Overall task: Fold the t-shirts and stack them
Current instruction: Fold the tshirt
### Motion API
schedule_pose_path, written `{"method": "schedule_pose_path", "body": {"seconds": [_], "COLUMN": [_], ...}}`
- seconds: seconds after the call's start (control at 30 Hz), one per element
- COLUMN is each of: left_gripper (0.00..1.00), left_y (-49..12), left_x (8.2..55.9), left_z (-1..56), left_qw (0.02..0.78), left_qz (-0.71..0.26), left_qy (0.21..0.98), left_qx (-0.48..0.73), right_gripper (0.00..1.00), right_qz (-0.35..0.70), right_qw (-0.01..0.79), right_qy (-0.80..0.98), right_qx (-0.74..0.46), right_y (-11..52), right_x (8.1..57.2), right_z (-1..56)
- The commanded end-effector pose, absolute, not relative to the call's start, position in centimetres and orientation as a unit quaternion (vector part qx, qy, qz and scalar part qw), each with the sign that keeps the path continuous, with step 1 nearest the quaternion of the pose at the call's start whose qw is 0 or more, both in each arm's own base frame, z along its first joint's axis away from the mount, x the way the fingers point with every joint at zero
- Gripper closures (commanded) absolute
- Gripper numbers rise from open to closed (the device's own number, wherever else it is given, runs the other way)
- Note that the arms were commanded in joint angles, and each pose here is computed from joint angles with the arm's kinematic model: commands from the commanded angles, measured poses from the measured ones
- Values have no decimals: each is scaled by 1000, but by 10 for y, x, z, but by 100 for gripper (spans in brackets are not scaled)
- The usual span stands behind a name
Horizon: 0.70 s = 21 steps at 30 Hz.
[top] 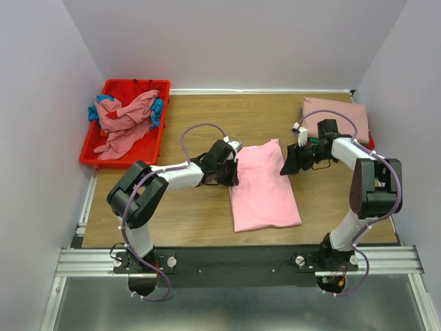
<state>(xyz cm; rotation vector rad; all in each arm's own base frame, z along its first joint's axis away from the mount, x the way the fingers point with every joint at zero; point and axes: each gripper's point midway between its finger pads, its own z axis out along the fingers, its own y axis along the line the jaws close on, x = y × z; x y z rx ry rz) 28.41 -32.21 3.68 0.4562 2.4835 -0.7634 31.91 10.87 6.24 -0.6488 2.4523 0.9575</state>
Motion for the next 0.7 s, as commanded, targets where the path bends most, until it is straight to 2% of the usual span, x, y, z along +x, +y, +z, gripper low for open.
{"method": "schedule_pose_path", "body": {"seconds": [0.0, 0.07, 0.17, 0.47, 0.67], "left_gripper": [78, 67, 59, 48, 47], "left_y": [-333, -333, -334, -321, -320], "left_x": [282, 282, 284, 316, 327], "left_z": [50, 45, 41, 55, 52], "left_qw": [258, 253, 251, 279, 252], "left_qz": [-306, -303, -300, -262, -269], "left_qy": [899, 901, 902, 900, 901], "left_qx": [180, 179, 181, 209, 230], "right_gripper": [28, 28, 28, 28, 28], "right_qz": [357, 357, 358, 359, 358], "right_qw": [199, 198, 198, 197, 199], "right_qy": [885, 885, 885, 884, 884], "right_qx": [-223, -222, -223, -224, -226], "right_y": [109, 109, 109, 110, 109], "right_x": [315, 314, 314, 314, 314], "right_z": [55, 55, 55, 55, 56]}}
